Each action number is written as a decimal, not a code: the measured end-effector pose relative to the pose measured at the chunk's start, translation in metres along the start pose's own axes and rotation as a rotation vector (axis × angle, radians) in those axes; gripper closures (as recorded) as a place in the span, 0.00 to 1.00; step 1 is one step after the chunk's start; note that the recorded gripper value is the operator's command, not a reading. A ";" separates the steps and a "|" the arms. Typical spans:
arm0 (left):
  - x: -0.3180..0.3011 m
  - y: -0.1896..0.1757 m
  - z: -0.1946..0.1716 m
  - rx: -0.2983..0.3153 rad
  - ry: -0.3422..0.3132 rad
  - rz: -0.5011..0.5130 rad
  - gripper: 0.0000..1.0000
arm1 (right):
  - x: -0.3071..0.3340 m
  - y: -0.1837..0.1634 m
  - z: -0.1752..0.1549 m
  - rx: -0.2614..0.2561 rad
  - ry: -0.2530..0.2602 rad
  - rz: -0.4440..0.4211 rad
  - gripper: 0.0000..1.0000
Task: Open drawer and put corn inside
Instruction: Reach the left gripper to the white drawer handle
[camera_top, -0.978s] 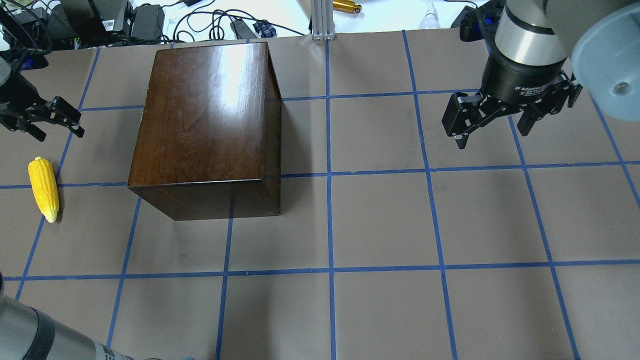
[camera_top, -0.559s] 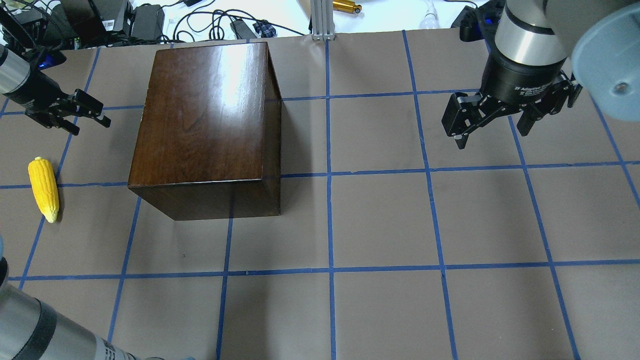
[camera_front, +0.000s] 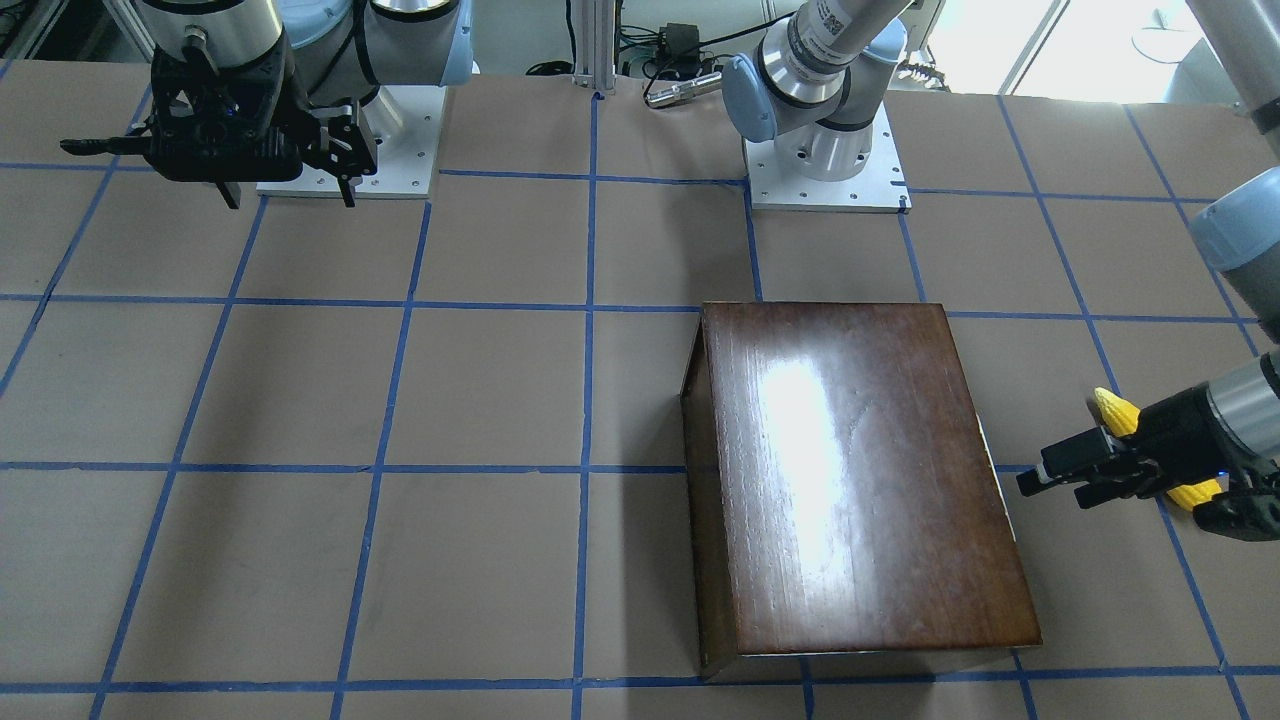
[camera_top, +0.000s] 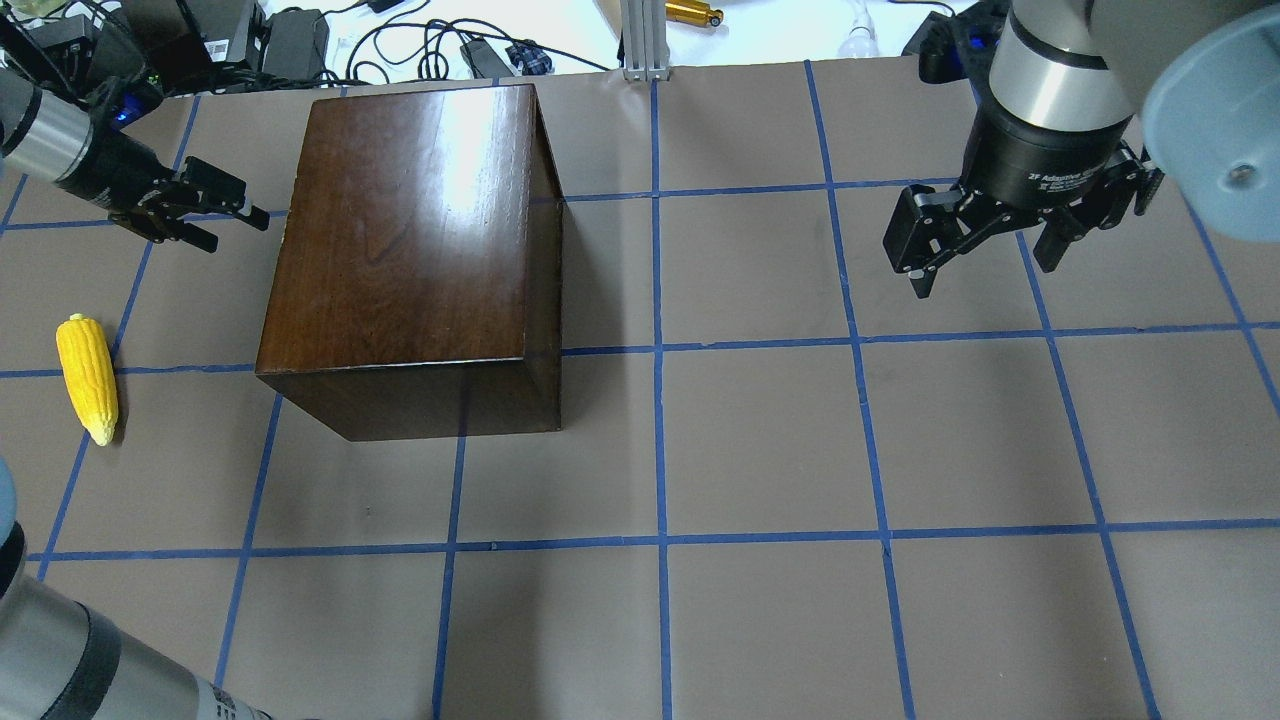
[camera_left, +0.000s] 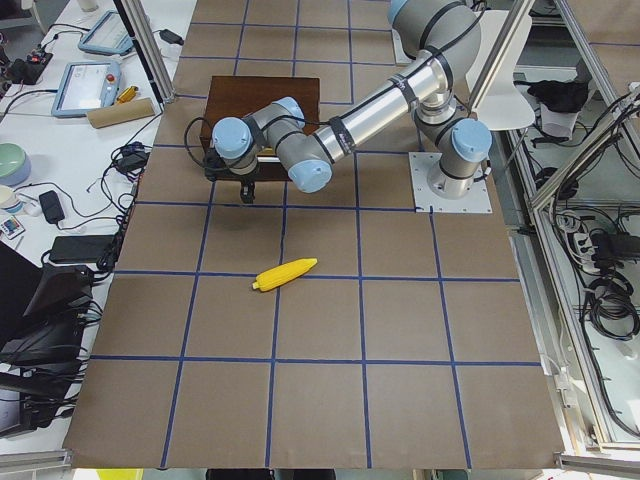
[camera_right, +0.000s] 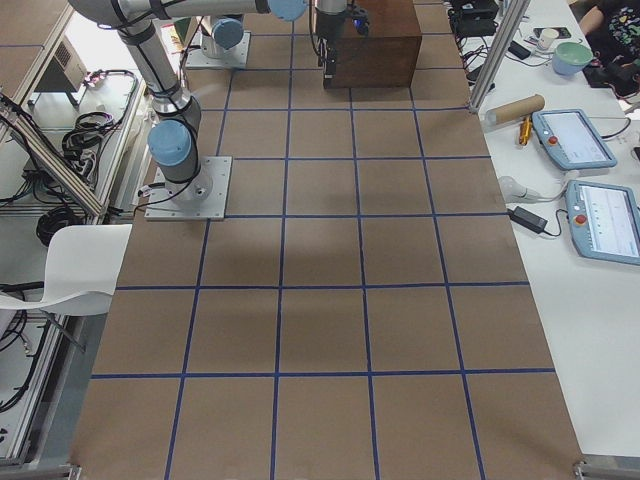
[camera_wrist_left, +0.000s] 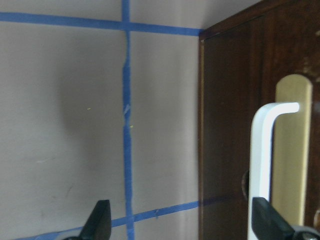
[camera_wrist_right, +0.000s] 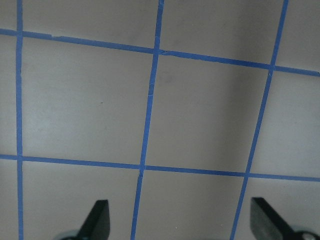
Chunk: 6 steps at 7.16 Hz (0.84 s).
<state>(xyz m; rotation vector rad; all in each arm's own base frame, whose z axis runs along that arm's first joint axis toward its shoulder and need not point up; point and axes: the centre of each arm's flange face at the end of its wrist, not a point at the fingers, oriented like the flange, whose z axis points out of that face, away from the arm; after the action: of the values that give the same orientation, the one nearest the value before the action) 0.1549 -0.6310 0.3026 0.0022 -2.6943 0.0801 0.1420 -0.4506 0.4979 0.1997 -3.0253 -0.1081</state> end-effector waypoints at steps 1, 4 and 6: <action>0.003 0.001 0.009 -0.006 0.022 -0.001 0.00 | 0.000 0.000 0.000 0.000 0.000 0.000 0.00; 0.005 0.002 0.022 -0.024 0.039 0.000 0.00 | 0.000 0.000 0.000 0.000 -0.001 0.000 0.00; 0.001 0.001 0.030 -0.035 0.043 -0.004 0.00 | 0.000 0.000 0.000 0.001 0.000 0.000 0.00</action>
<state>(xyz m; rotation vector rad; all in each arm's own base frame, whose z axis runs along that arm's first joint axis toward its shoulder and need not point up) 0.1414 -0.6319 0.2758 -0.0050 -2.6518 0.0314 0.1421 -0.4504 0.4982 0.1997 -3.0256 -0.1072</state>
